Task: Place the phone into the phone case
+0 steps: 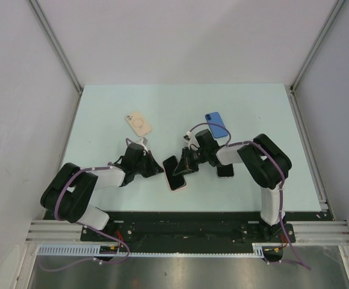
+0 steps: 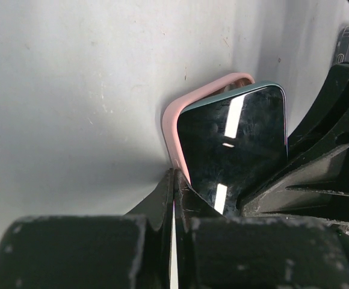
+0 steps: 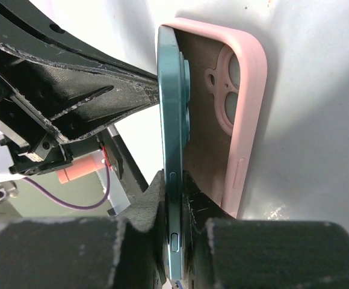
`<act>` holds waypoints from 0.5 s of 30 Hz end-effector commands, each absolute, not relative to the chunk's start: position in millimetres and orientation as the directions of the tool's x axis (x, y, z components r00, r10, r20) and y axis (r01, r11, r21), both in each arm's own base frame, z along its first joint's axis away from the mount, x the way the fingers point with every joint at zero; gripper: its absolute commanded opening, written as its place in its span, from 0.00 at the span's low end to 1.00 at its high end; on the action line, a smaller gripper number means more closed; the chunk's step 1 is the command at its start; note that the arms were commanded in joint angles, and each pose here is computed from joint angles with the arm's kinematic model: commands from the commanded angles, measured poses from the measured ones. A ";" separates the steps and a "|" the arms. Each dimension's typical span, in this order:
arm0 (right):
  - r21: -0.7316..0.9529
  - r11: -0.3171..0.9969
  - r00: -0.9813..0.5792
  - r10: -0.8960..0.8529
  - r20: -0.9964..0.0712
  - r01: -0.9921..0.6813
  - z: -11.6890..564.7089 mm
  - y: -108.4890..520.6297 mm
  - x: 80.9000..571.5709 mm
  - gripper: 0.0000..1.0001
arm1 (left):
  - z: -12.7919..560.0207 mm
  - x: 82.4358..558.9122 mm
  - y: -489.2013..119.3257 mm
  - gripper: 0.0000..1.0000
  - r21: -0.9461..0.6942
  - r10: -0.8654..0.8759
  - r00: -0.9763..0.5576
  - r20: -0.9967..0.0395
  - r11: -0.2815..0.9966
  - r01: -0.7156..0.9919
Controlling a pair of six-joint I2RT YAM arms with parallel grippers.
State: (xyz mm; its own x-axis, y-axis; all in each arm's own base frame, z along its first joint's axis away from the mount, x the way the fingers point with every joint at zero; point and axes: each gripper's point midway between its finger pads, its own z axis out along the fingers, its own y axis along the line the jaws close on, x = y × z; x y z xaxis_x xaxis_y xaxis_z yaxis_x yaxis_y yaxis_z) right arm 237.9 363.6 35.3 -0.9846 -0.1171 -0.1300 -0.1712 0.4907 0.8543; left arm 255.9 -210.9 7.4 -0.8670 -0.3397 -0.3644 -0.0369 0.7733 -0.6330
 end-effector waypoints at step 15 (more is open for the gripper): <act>0.804 0.571 -0.984 -0.049 -0.170 -0.168 16.7 370.6 241.1 0.18 | -3.6 172.5 -244.9 0.04 -0.640 -0.166 -0.968 -0.189 0.768 -0.007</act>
State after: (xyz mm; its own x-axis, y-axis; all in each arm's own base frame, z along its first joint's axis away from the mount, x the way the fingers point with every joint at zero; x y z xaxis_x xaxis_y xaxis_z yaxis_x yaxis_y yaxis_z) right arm 240.0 360.7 33.1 -0.9884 -0.0943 -0.1192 -0.1497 0.4696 0.8701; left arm 257.0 -212.5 11.6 -0.8223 -0.3737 -0.4291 -0.0397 0.7900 -0.6119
